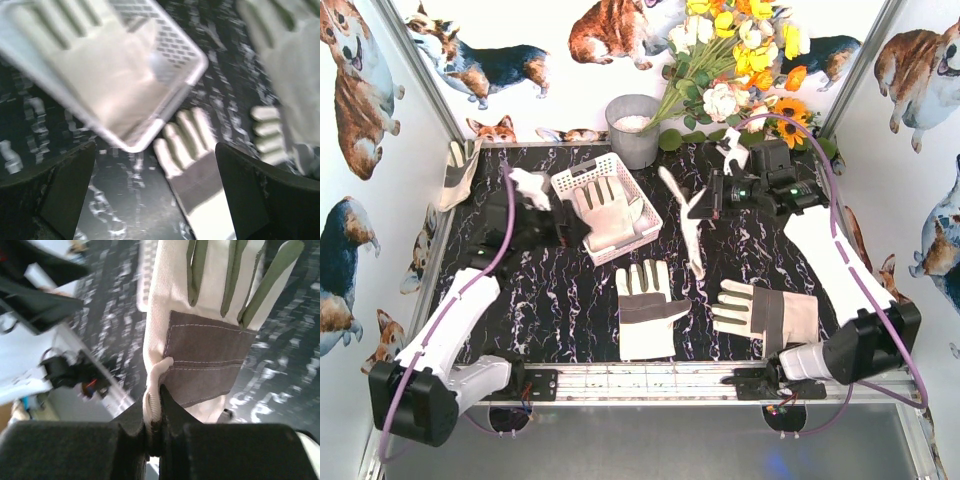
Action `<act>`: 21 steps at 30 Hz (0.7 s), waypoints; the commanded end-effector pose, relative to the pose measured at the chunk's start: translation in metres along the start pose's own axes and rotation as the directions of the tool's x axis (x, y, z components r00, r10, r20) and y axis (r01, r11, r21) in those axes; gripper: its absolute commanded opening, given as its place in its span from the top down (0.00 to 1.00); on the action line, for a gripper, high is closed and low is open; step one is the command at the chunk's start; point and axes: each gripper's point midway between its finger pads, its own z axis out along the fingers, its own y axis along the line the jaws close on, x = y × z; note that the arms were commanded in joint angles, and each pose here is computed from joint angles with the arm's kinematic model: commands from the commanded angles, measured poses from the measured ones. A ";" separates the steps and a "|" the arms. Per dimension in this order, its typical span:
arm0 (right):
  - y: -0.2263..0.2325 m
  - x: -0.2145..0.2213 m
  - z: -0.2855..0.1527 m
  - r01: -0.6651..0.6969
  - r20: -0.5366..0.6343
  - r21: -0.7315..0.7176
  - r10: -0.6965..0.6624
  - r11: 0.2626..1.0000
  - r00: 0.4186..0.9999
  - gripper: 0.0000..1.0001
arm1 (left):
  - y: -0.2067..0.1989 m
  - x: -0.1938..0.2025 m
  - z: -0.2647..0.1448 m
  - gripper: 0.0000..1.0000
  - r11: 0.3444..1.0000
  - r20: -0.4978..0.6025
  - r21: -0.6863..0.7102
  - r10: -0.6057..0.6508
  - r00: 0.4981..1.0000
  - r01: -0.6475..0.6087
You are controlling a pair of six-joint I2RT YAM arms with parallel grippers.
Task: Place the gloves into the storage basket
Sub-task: Pair the glove with the glove.
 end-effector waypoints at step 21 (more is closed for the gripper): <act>0.180 0.025 -0.070 0.184 0.038 -0.701 -0.222 0.689 0.974 1.00 | -0.167 -0.027 -0.044 0.00 0.809 0.042 0.588 -0.013 0.999 -0.015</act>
